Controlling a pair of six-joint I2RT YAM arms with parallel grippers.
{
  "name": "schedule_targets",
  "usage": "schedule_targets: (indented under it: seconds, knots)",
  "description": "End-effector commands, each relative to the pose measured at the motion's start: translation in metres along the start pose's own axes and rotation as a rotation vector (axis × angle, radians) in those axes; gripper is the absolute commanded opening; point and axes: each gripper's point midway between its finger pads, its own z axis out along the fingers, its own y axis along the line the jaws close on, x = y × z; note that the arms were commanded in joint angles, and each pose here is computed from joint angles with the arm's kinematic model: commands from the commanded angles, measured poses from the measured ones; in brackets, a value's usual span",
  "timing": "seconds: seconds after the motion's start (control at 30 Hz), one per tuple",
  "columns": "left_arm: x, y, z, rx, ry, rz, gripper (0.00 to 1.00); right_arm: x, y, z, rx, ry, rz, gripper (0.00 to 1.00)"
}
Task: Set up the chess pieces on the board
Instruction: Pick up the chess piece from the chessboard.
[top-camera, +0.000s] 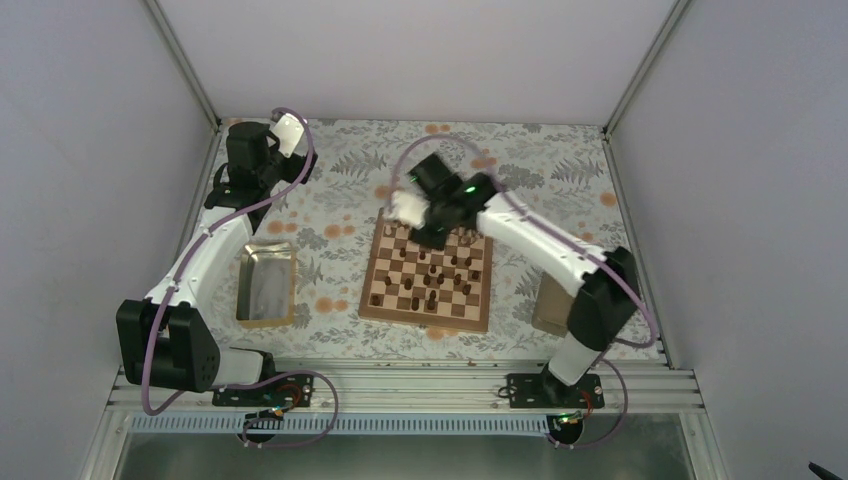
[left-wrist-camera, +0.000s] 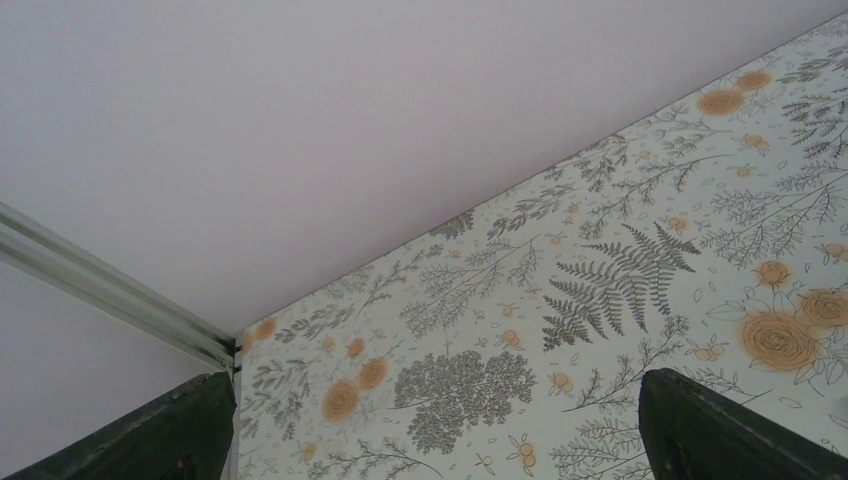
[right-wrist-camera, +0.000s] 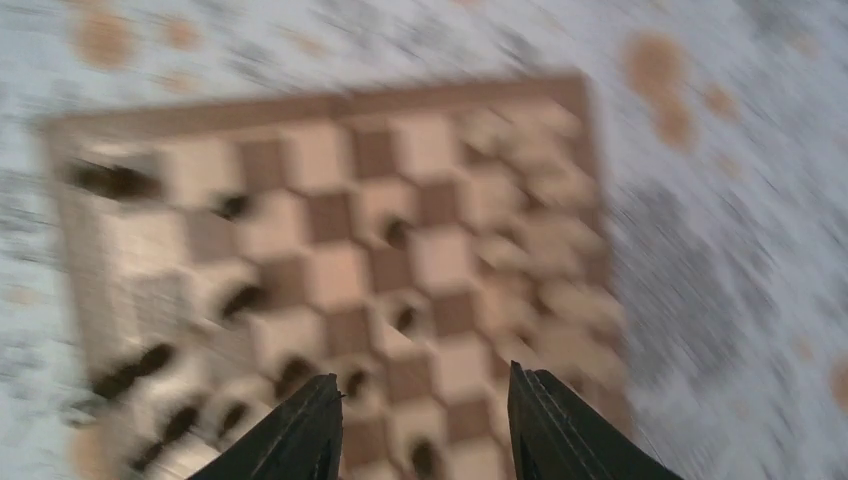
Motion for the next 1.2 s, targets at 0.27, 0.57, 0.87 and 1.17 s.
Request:
schedule_targets:
  seconds: [0.27, 0.57, 0.87, 1.17]
  knots:
    - [-0.011, 0.005, -0.007, -0.005, -0.041, 0.005, 1.00, 0.150, -0.046, -0.015, 0.034, 0.120, 0.314, 0.38]
    - [-0.008, 0.004, -0.004, 0.000, -0.033, 0.005, 1.00, 0.142, -0.008, 0.008, -0.078, 0.082, 0.258, 0.40]
    - [-0.006, 0.005, -0.004, -0.007, -0.030, 0.005, 1.00, 0.110, 0.006, 0.026, -0.129, 0.080, 0.161, 0.41]
    - [-0.006, 0.005, -0.004, -0.010, -0.029, 0.007, 1.00, 0.094, 0.021, 0.048, -0.158, 0.140, 0.091, 0.40]
